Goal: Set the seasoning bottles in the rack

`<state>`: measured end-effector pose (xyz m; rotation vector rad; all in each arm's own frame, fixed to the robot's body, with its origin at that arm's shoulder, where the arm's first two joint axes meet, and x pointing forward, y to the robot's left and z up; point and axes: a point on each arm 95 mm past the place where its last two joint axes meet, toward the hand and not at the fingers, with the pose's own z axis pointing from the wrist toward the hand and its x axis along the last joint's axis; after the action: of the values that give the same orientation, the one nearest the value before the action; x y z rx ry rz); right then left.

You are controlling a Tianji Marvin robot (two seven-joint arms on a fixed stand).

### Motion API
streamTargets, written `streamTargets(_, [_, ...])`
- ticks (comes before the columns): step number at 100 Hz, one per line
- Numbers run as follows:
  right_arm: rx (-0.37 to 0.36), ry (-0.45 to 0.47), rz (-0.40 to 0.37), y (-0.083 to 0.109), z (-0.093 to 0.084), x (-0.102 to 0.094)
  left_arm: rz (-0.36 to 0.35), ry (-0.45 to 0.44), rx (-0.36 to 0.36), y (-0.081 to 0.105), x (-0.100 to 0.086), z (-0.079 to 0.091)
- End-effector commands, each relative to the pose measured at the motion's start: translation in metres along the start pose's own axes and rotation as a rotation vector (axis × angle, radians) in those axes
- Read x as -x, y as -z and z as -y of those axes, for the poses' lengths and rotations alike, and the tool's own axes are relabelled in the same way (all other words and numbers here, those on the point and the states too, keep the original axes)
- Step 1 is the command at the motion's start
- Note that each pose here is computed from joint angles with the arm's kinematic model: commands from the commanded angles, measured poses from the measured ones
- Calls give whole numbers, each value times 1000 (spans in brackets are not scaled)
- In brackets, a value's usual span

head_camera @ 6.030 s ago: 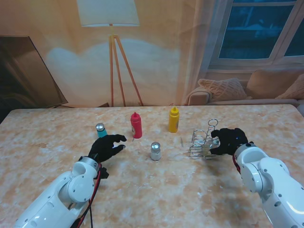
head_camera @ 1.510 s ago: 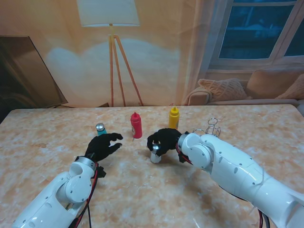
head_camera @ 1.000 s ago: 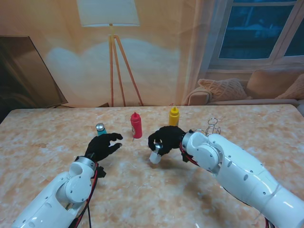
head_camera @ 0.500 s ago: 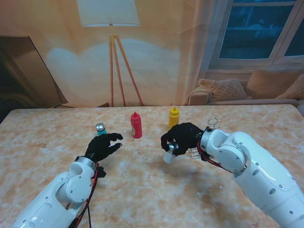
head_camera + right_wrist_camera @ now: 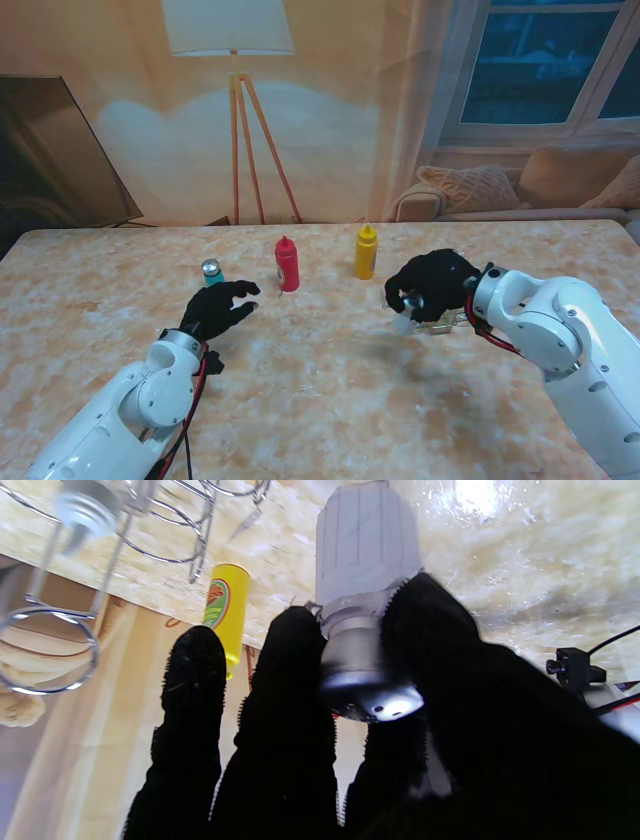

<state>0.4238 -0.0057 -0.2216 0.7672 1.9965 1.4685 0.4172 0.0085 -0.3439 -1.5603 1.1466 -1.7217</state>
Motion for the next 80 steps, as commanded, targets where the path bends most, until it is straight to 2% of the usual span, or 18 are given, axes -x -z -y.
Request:
streamTargets(1, [-36,8,6,8,6,-1,1,4,17,0,-1,-3])
streamTargets(32, [-61,43,50,34,7,4,3,6,24,-1,-2,-4])
streamTargets(80, [-73,84,190,69,18,19,5,6,27,-2,-3,-5])
